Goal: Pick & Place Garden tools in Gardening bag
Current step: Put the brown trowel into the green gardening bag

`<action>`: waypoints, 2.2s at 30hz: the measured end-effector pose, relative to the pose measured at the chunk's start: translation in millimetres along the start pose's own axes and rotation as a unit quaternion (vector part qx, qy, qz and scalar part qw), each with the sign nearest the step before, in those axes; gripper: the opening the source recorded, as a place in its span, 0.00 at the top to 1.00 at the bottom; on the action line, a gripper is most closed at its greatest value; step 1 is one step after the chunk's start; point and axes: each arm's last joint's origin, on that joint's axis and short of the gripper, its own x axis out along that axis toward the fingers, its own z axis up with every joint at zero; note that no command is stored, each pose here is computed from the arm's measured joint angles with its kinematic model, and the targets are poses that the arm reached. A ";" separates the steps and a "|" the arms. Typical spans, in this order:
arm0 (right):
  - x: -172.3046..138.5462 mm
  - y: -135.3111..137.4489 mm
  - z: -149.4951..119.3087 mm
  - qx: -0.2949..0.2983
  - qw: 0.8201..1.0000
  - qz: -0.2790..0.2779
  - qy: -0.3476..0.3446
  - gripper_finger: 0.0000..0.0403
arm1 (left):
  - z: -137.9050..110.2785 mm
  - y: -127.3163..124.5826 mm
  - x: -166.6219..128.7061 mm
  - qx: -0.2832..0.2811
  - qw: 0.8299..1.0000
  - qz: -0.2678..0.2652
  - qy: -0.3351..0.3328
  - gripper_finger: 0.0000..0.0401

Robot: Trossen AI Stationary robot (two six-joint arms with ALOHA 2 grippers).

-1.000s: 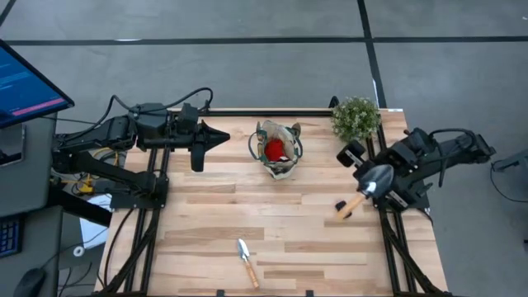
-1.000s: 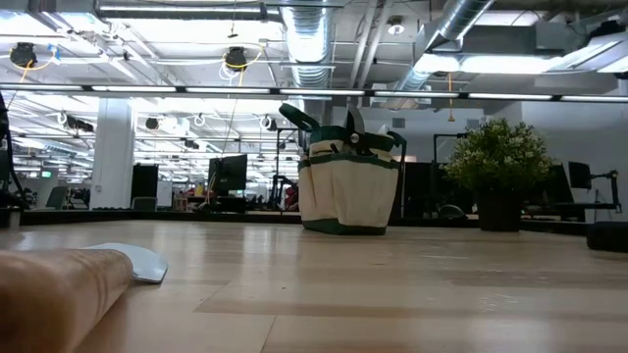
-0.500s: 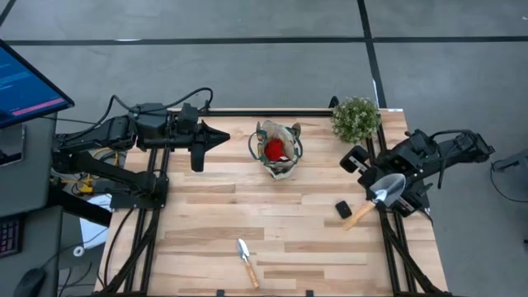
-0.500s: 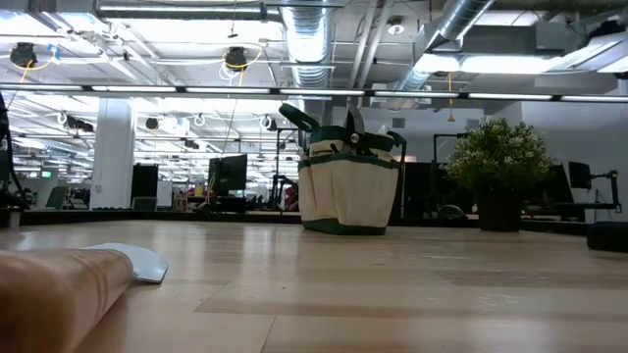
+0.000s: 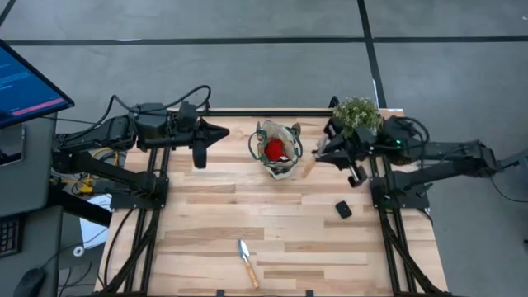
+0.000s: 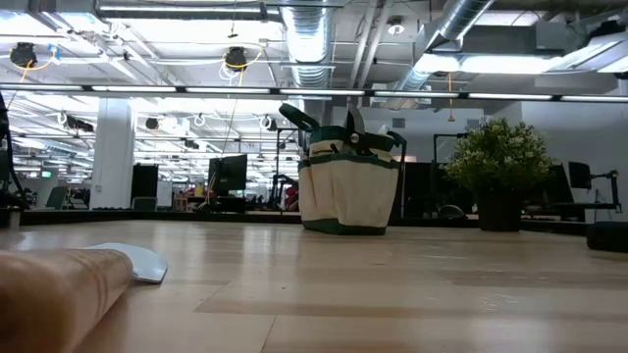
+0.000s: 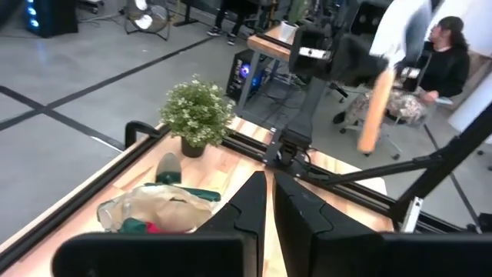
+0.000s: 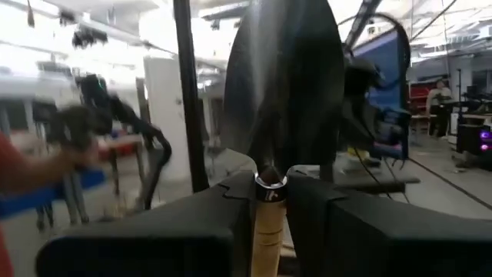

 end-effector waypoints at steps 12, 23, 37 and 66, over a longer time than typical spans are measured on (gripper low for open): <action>-44.1 -59.0 -46.3 0.018 0.996 -0.003 0.086 0.90 | 0.2 0.5 2.8 -0.013 1.000 0.020 -0.007 0.94; -88.5 -82.3 -120.2 0.070 0.984 -0.074 0.147 0.90 | -3.0 -1.9 17.9 -0.011 0.999 0.032 0.000 0.94; -108.4 -117.3 -157.3 0.026 0.977 -0.137 0.159 0.90 | -6.8 -4.0 32.9 -0.009 0.999 0.045 0.007 0.94; -80.6 -163.9 -161.3 -0.016 0.986 -0.072 0.151 0.90 | -4.5 -4.5 33.0 -0.026 0.999 0.043 -0.005 0.94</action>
